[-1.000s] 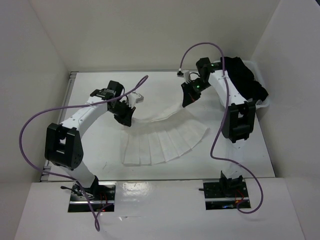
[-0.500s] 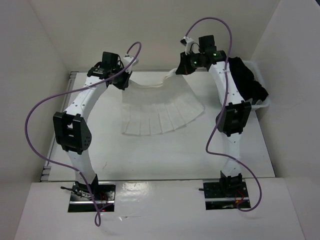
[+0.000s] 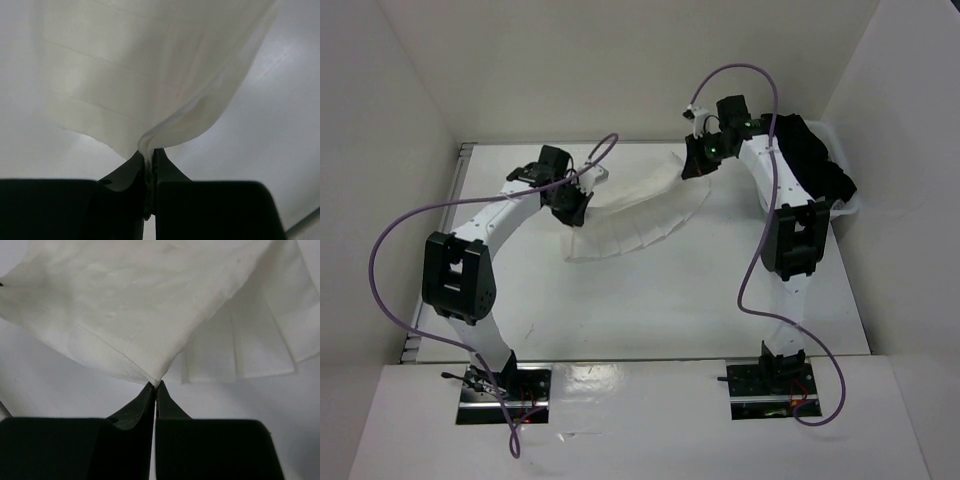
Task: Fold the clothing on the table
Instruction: Fold the skirt
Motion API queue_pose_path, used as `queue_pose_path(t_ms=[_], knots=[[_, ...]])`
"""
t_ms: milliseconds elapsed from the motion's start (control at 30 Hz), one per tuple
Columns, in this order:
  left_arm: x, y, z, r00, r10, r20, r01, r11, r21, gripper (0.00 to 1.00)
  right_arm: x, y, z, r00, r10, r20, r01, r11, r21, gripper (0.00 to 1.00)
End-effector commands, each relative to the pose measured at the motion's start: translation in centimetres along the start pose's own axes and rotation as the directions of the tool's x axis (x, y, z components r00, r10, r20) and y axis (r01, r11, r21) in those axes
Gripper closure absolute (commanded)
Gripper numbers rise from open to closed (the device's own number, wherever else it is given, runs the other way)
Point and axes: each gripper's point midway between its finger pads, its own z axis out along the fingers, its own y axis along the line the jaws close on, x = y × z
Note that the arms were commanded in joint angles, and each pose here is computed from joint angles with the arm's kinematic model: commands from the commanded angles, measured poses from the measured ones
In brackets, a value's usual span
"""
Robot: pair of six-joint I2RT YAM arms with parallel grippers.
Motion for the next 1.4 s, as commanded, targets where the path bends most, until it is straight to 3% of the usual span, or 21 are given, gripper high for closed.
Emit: queue_pose_path(t_ms=[0, 67, 100, 167, 200, 233, 267, 333, 467, 600, 800, 967, 1067, 1200, 1367], knots=[[2.6, -2.5, -1.4, 0.998, 0.047, -0.04, -0.045, 0.998, 0.051, 0.96, 1.2, -1.9, -2.7, 0.999, -0.039, -0.013, 0.041, 0.991, 0.127, 1.0], [5.6, -4.2, -0.5, 0.994, 0.038, -0.107, -0.027, 0.994, 0.102, 0.91, 2.6, -2.5, -2.5, 0.999, -0.023, -0.045, 0.03, 0.987, 0.158, 1.0], [6.2, -5.1, -0.4, 0.992, 0.048, -0.121, -0.034, 0.993, 0.117, 0.8, 3.7, -3.2, -2.3, 0.998, 0.001, -0.067, 0.012, 0.981, 0.194, 0.88], [8.3, -6.0, 0.3, 0.985, 0.038, -0.168, -0.014, 0.99, 0.139, 0.75, 4.6, -4.0, -1.8, 0.997, 0.029, -0.076, -0.011, 0.973, 0.231, 0.79], [8.8, -6.2, 0.6, 0.984, 0.027, -0.175, -0.003, 0.99, 0.14, 0.61, 5.4, -4.7, -1.5, 0.995, 0.044, -0.087, -0.019, 0.964, 0.263, 0.71], [9.5, -6.0, 0.7, 0.98, 0.026, -0.197, -0.001, 0.992, 0.125, 0.5, 5.8, -4.9, -1.4, 0.994, 0.05, -0.097, -0.022, 0.963, 0.27, 0.38], [9.6, -6.3, 0.9, 0.98, 0.025, -0.199, 0.001, 0.992, 0.128, 0.41, 6.3, -5.2, -1.0, 0.992, 0.067, -0.104, -0.036, 0.959, 0.28, 0.3], [10.3, -6.5, 0.9, 0.974, 0.019, -0.226, 0.012, 0.99, 0.137, 0.25, 6.4, -5.5, -1.1, 0.991, 0.079, -0.105, -0.044, 0.953, 0.3, 0.21], [10.0, -6.3, 0.1, 0.977, 0.015, -0.212, 0.008, 0.994, 0.105, 0.03, 6.1, -5.5, -1.5, 0.992, 0.074, -0.098, -0.04, 0.95, 0.31, 0.16], [9.2, -5.7, -1.6, 0.984, 0.002, -0.18, 0.005, 0.999, 0.041, 0.01, 5.1, -4.4, -1.2, 0.996, 0.054, -0.076, -0.032, 0.963, 0.267, 0.16], [8.4, -3.8, -1.4, 0.99, -0.079, -0.118, 0.073, 0.996, -0.052, 0.01, 5.0, 2.0, 2.8, 0.992, -0.035, -0.118, 0.048, 0.992, 0.115, 0.16], [8.7, -4.3, 0.7, 0.985, -0.135, -0.108, 0.139, 0.99, 0.035, 0.01, 5.0, 5.1, 6.7, 0.985, -0.09, -0.147, 0.1, 0.993, 0.06, 0.16], [8.8, -4.3, 2.3, 0.981, -0.143, -0.131, 0.152, 0.986, 0.067, 0.01, 3.7, 5.2, 8.0, 0.991, -0.079, -0.106, 0.083, 0.996, 0.033, 0.16], [8.6, -4.2, 4.0, 0.976, -0.152, -0.158, 0.168, 0.981, 0.099, 0.01, 6.0, 5.1, 11.4, 0.982, -0.029, -0.185, 0.026, 1.0, -0.017, 0.17], [8.7, -3.6, 5.7, 0.972, -0.155, -0.177, 0.174, 0.98, 0.094, 0.01, 6.8, 4.3, 12.5, 0.98, -0.014, -0.201, 0.015, 1.0, 0.007, 0.17]])
